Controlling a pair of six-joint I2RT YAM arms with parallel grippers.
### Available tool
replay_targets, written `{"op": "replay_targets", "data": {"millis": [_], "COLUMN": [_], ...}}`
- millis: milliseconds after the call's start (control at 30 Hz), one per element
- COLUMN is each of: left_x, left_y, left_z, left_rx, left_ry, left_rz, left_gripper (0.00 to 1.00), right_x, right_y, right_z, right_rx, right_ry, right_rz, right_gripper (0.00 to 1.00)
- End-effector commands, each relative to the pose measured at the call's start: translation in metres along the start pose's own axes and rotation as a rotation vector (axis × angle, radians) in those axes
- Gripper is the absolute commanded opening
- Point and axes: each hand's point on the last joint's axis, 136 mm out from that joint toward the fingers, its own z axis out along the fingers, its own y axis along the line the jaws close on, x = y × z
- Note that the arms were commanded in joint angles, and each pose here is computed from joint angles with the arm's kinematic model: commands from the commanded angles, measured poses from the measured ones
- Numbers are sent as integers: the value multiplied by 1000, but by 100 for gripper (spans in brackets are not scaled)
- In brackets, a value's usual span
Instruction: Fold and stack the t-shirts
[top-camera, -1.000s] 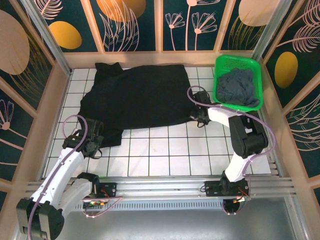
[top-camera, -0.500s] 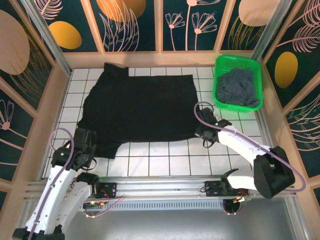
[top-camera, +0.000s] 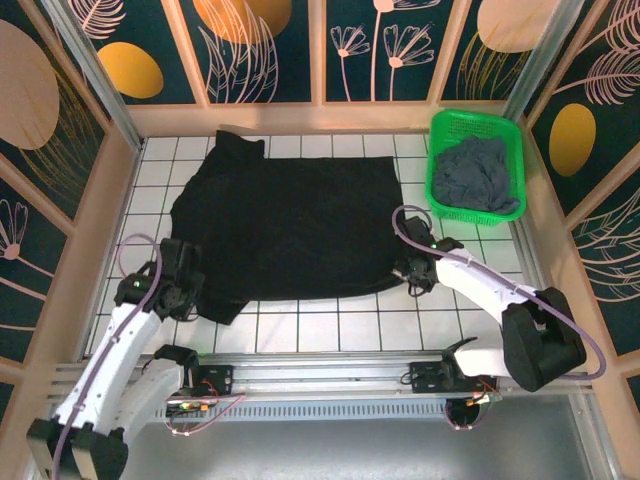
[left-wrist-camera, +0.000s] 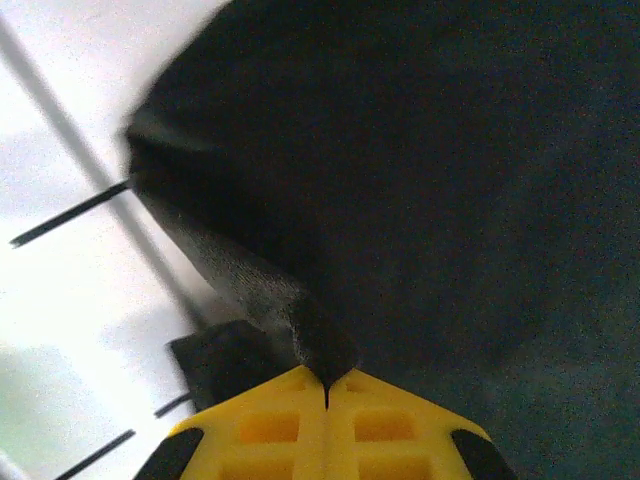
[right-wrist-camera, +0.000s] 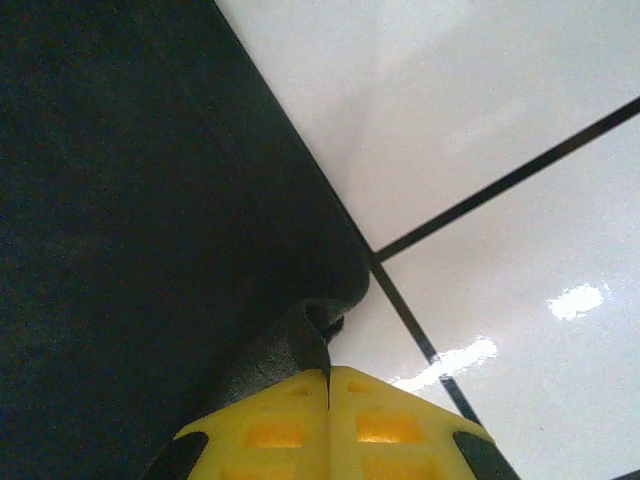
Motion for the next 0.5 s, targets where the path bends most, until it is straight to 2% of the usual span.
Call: {"op": "replay_targets", "data": {"millis": [0, 233, 467], "left_x": [-14, -35, -58], "left_y": [-62, -118, -151], "left_z": [-7, 6, 33], "left_rx": [157, 136, 100], "left_ry": [-33, -83, -119], "left_rz": [101, 239, 319], "left_gripper": [0, 0, 0], "right_x": [-11, -52, -78], "right_y": [9, 30, 54], "right_z": [-7, -7, 6], "right_rx": [-38, -63, -55], "right_ry": [29, 24, 23], "right_rz": [68, 111, 97], "right_gripper": [0, 0, 0]}}
